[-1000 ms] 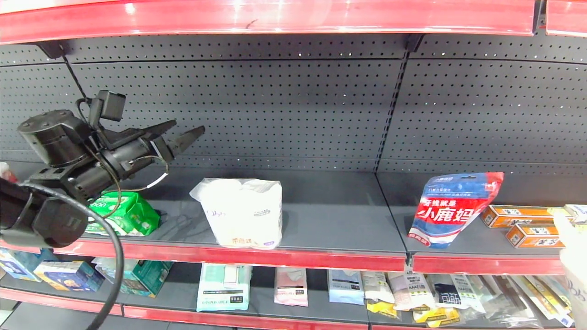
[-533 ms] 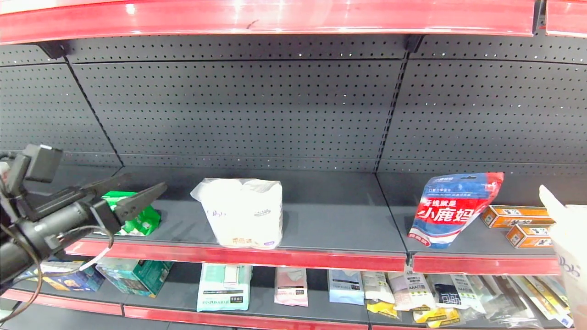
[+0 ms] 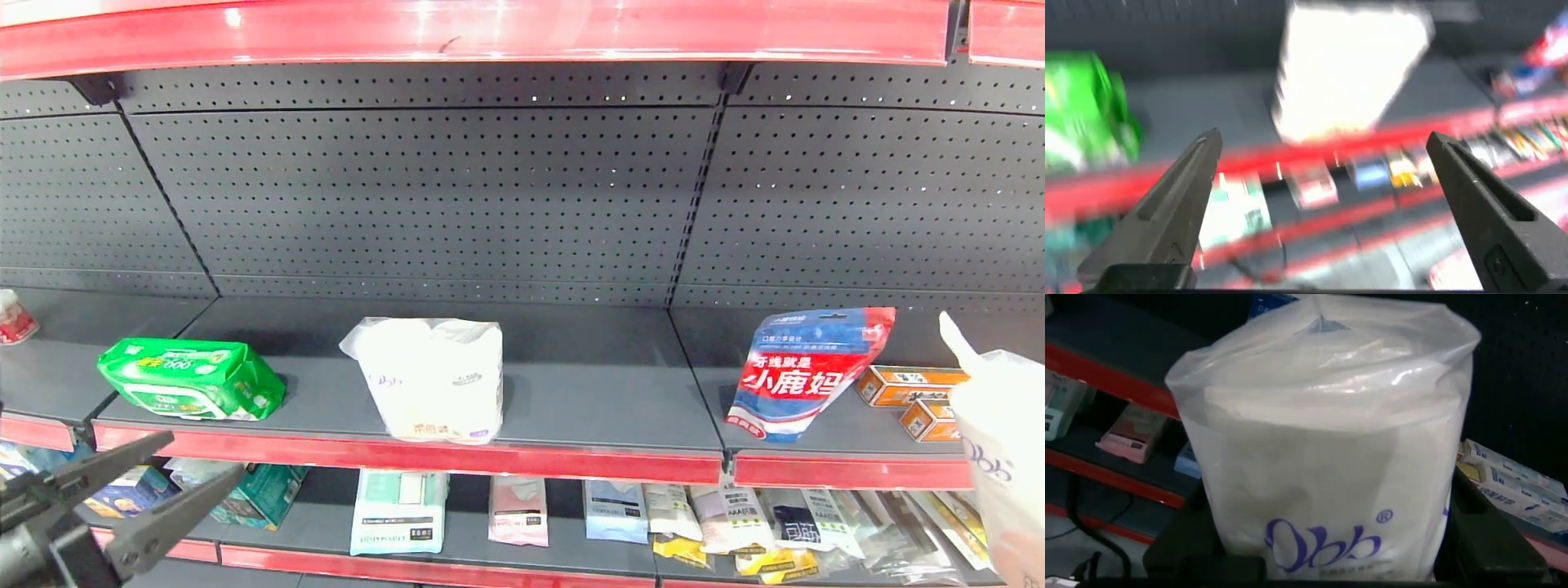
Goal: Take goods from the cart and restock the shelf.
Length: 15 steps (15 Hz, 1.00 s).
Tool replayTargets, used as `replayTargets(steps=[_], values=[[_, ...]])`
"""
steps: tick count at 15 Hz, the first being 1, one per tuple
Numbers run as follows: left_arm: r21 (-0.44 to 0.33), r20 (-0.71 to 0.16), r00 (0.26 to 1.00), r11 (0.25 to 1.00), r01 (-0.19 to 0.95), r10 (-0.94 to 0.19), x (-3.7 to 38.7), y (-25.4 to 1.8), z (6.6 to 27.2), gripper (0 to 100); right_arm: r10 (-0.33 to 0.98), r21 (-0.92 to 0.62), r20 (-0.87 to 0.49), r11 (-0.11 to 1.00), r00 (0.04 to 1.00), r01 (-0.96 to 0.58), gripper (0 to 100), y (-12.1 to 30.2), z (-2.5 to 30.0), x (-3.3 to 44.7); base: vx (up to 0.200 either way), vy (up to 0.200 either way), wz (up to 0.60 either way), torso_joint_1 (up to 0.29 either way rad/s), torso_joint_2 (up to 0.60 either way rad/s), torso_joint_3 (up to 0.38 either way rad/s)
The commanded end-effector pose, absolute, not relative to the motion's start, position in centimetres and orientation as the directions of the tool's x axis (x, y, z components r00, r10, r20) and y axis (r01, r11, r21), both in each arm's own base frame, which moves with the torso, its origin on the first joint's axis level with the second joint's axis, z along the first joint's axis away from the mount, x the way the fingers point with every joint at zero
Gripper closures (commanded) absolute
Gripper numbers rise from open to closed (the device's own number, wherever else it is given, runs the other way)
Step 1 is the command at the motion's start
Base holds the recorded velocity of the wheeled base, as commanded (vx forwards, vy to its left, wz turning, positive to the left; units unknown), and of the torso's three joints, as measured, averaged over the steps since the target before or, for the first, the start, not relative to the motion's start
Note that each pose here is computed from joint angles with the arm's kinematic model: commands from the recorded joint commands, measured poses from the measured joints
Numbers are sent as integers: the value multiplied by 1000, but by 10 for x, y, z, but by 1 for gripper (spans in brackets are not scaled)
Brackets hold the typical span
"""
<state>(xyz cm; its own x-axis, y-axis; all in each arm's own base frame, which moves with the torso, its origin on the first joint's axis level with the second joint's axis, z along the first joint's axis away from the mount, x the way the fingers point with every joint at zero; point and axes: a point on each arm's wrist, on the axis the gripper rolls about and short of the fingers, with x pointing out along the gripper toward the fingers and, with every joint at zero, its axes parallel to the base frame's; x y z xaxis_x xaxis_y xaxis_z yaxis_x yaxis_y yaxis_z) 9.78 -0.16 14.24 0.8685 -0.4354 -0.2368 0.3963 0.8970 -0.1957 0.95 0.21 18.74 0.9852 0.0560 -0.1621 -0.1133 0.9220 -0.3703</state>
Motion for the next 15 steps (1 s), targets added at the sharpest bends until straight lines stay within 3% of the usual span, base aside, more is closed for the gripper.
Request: replayTargets(steps=[1,7,9,15], values=[[-135,-200,876,898,420,-439,32,-9,136,0,74,-359,-165,924,983,-130,100,2,187,10,0,0,0,0,0,0],[-89,-220,888,915,394,-404,-9,-12,106,0,172,-338,-166,915,971,-220,100,4,189,11,0,0,0,0,0,0],[-74,-211,892,916,394,-401,-23,-13,94,0,178,-318,-163,922,970,-223,100,4,192,14,0,0,600,2,2,-2],[-50,-178,909,926,373,-376,-27,-13,92,0,196,-313,-165,919,967,-240,100,4,196,23,0,0,500,5,0,2]])
